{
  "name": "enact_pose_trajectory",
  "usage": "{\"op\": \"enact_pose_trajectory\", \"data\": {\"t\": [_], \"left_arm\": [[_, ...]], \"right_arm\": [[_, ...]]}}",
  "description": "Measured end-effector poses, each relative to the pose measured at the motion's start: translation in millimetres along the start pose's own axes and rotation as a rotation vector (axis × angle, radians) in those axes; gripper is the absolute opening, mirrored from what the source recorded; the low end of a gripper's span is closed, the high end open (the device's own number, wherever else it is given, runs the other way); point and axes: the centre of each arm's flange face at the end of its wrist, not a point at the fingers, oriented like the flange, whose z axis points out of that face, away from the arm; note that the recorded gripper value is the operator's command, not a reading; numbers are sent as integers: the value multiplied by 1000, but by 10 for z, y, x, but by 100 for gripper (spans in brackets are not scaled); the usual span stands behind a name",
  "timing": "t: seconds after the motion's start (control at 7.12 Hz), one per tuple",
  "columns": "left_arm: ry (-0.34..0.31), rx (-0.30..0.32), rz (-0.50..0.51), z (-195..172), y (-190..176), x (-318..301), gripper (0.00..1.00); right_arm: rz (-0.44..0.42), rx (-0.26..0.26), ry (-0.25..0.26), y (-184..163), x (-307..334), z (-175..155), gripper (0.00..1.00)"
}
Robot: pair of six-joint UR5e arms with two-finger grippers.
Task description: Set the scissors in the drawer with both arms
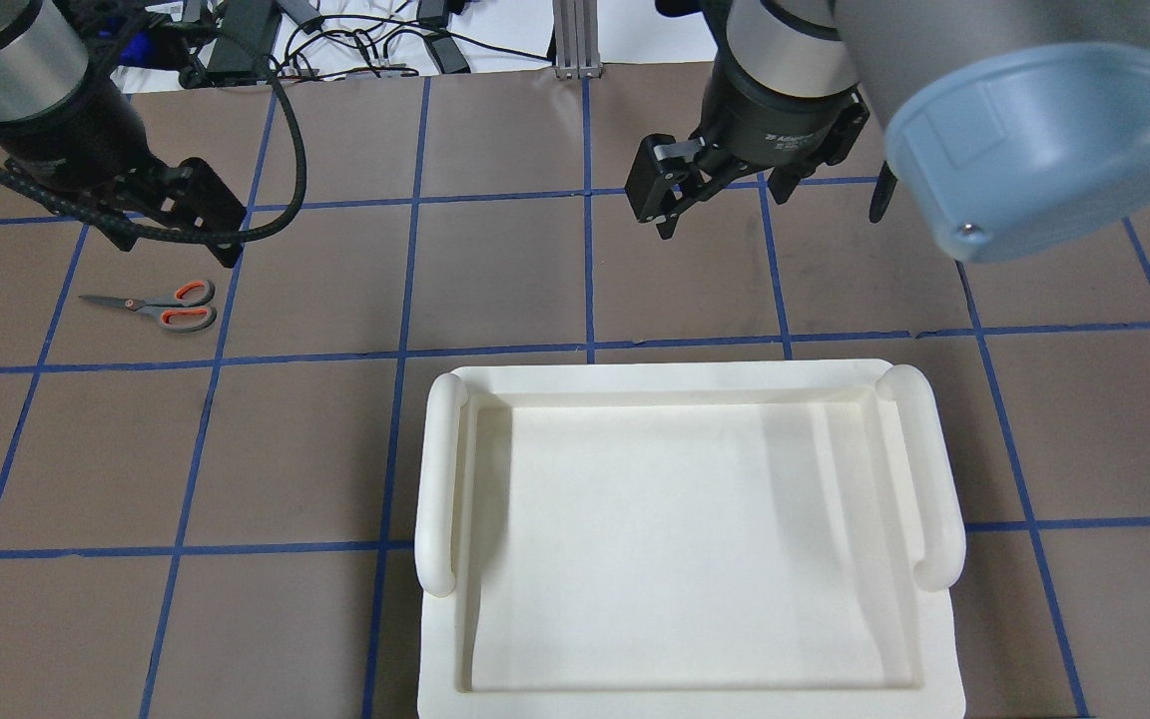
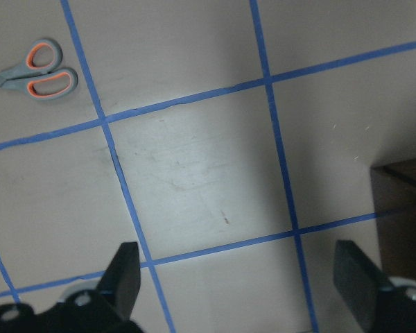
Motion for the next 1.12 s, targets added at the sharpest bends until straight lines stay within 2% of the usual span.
{"op": "enact_pose_trajectory", "data": {"t": [0.14, 0.56, 0.7, 0.98, 1.12], "left_arm": [[4, -14, 110, 90, 50, -324, 100], [24, -46, 400, 546, 161, -1389, 100], [28, -52, 486, 778, 170, -1680, 100], [38, -54, 641, 1226, 160, -2119, 100], [57, -60, 679, 1414, 160, -2272, 100]], "right_arm": [[-105, -20, -14, -82, -92, 187, 99], [-618, -113, -74, -245, -198, 721, 96], [-764, -136, -101, -310, -194, 880, 94], [-1007, -204, -196, -528, -172, 1262, 90], [-1099, -244, -251, -620, -154, 1441, 89]]}}
